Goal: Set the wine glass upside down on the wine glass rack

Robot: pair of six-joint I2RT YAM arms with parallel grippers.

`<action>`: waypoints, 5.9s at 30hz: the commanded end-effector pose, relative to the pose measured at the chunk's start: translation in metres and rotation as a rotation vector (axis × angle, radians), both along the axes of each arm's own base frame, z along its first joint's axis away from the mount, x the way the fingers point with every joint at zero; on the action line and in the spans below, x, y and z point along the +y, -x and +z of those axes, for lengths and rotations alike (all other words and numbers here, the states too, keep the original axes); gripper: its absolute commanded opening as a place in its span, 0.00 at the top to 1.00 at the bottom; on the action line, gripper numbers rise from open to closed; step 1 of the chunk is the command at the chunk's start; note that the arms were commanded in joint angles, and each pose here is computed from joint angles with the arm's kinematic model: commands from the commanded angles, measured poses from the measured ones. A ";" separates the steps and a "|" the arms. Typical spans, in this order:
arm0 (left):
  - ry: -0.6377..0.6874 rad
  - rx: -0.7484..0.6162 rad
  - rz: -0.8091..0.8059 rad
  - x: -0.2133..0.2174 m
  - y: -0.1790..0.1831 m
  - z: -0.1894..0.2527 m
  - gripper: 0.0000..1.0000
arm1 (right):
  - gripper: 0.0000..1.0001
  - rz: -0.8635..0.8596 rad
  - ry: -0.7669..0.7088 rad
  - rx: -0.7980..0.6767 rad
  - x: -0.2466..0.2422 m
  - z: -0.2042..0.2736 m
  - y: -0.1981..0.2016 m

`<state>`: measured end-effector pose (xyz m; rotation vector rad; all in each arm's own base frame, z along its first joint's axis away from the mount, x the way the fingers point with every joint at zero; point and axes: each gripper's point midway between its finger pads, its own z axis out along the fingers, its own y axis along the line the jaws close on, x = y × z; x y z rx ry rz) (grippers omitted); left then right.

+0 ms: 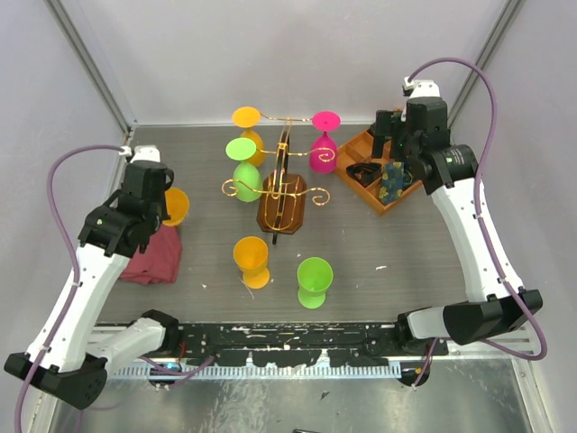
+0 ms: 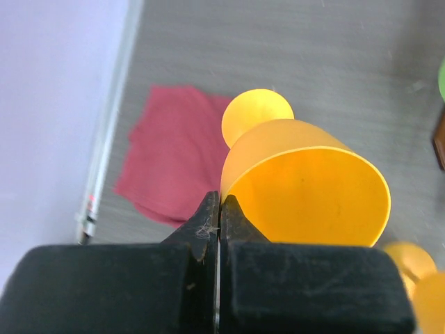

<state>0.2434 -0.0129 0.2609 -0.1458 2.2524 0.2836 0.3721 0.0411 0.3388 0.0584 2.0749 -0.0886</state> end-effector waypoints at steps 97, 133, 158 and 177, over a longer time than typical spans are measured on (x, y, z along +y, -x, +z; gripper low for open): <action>0.070 -1.580 -0.827 -0.222 -0.103 0.265 1.00 | 0.62 0.831 -1.336 -0.388 0.251 0.219 -0.045; 0.069 -1.138 -0.811 -0.211 -0.133 0.200 0.08 | 0.99 0.595 -0.769 -0.704 0.166 0.237 -0.055; 0.238 -0.943 -0.521 -0.133 -0.189 0.169 0.08 | 0.99 0.489 -0.084 -0.578 0.075 0.023 0.051; 0.197 -0.943 -0.506 -0.123 -0.188 0.166 0.08 | 0.99 0.708 -0.174 -0.613 0.121 -0.018 0.040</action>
